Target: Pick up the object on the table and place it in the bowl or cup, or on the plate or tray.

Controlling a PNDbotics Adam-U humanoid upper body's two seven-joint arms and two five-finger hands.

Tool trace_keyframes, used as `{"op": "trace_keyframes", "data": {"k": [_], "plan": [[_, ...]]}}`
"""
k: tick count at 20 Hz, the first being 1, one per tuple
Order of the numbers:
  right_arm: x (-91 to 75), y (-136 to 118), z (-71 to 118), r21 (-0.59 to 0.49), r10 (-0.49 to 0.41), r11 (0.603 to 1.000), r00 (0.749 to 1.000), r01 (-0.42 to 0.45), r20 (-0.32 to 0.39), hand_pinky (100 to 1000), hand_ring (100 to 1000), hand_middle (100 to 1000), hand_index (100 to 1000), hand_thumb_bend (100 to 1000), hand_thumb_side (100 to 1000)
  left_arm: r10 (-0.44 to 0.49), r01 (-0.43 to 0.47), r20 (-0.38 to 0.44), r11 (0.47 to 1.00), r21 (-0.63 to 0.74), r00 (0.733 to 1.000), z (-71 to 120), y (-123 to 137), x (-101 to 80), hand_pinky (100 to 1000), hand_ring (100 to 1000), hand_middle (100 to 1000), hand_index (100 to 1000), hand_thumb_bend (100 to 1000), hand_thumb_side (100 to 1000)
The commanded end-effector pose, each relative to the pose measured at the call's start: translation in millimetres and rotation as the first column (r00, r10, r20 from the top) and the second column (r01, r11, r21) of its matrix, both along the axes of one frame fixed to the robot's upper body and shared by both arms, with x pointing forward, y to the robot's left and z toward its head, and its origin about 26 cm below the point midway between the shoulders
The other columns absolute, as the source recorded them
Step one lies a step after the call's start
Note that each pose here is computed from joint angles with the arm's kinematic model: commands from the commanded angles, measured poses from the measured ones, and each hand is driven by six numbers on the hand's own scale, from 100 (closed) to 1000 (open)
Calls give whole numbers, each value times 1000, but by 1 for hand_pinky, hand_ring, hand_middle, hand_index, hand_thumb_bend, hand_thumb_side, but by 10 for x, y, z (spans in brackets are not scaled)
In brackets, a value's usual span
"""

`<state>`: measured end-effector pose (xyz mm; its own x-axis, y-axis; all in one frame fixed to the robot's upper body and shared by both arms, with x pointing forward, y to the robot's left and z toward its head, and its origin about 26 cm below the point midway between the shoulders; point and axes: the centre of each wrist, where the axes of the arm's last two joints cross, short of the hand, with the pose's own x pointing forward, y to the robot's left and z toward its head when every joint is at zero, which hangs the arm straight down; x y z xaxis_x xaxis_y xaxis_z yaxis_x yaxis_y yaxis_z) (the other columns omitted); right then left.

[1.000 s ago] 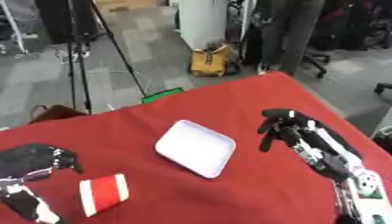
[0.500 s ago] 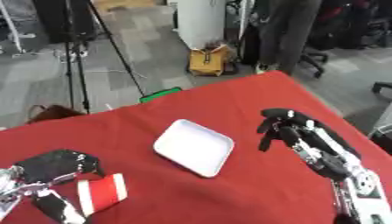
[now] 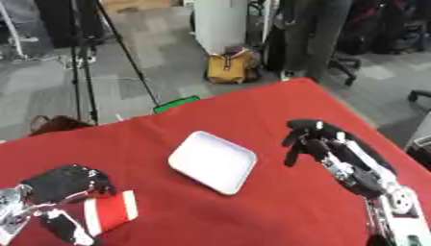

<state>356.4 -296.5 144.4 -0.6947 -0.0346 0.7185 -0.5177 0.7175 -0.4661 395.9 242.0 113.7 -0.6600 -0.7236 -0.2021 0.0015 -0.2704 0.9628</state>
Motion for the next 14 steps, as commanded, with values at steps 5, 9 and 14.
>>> {"op": "trace_keyframes", "data": {"k": [5, 9, 14], "plan": [[2, -3, 75, -40, 30, 999, 998, -27, 63, 530, 502, 634, 868, 100, 590, 53, -39, 106, 991, -129, 993, -22, 36, 80, 361, 412, 426, 624, 406, 281], [3, -5, 76, -39, 28, 999, 998, -26, 64, 530, 501, 634, 868, 100, 589, 88, -47, 117, 948, -314, 989, -3, 18, 78, 333, 377, 383, 577, 100, 317], [5, -3, 77, -39, 29, 999, 998, -26, 64, 530, 502, 634, 868, 100, 588, 28, -2, 54, 904, -427, 998, 411, -45, 15, 357, 381, 385, 586, 100, 395]]}}
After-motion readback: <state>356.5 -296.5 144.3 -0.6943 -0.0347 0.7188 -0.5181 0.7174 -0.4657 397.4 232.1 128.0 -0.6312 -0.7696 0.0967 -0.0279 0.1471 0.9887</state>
